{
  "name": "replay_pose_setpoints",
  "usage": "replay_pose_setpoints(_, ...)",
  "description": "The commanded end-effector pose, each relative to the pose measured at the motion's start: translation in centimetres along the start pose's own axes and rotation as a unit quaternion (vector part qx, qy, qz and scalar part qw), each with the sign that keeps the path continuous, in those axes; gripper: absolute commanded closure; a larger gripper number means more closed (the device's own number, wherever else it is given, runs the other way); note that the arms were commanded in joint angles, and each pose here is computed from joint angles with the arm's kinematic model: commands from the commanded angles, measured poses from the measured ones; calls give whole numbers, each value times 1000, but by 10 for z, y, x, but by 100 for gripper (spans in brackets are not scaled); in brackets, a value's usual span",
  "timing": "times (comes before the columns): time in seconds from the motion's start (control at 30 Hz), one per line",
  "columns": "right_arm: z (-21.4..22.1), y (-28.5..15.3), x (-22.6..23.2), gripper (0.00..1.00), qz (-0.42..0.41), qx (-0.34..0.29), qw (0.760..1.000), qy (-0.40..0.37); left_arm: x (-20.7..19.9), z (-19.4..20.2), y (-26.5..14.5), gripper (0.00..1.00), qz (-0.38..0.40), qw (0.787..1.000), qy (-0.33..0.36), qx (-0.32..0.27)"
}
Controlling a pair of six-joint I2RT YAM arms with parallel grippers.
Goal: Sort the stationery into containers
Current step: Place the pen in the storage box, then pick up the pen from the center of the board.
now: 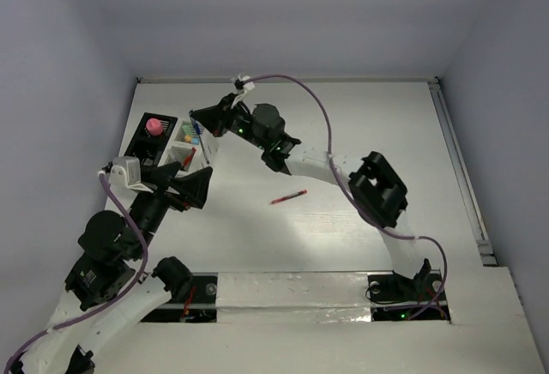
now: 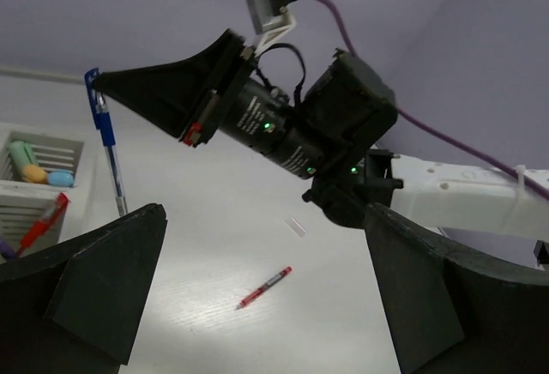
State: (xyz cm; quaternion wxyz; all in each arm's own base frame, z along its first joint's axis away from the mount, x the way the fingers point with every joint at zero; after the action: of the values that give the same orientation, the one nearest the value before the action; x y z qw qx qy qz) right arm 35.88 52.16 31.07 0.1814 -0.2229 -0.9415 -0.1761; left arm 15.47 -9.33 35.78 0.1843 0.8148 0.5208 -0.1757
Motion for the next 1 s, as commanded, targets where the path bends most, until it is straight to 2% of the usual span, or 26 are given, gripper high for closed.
replay_pose_setpoints(0.0,-27,26,39,100,-86,-46,995,-6,7,-10,5,1,-15,999,32,-38)
replay_pose_setpoints(0.27,11,64,33,100,-102,-39,994,-14,11,6,15,1,-16,999,43,-24)
replay_pose_setpoints(0.6,56,64,15,99,-85,-3,996,-12,19,7,23,1,-16,997,65,-28)
replay_pose_setpoints(0.63,54,63,16,94,-85,-2,996,-17,22,7,25,1,-18,997,69,-28)
replay_pose_setpoints(0.67,52,62,19,80,-90,2,996,-21,23,5,25,1,-19,997,69,-31)
replay_pose_setpoints(0.77,36,58,28,58,-97,-2,995,-39,24,4,28,1,-18,997,70,-34)
replay_pose_setpoints(0.8,35,56,29,47,-96,4,994,-41,22,5,29,1,-13,997,69,-31)
replay_pose_setpoints(0.9,20,47,39,36,-100,11,993,-57,23,6,30,1,-14,997,67,-29)
replay_pose_setpoints(0.97,1,40,48,36,-101,3,993,-64,22,7,31,1,-12,998,64,-25)
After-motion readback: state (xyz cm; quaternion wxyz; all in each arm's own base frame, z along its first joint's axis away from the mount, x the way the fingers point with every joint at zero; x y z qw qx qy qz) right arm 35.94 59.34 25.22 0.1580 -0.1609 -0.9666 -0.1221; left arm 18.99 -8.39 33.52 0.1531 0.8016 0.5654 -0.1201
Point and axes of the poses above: each gripper's point midway between its finger pads, its own y axis out along the fingers, its own x axis along the line the jaws close on, z = x × y, the point moved 2 cm from there along -y, back along the fingers, and after that the axes turned 3 degrees about -y, right-handed, at the moved point
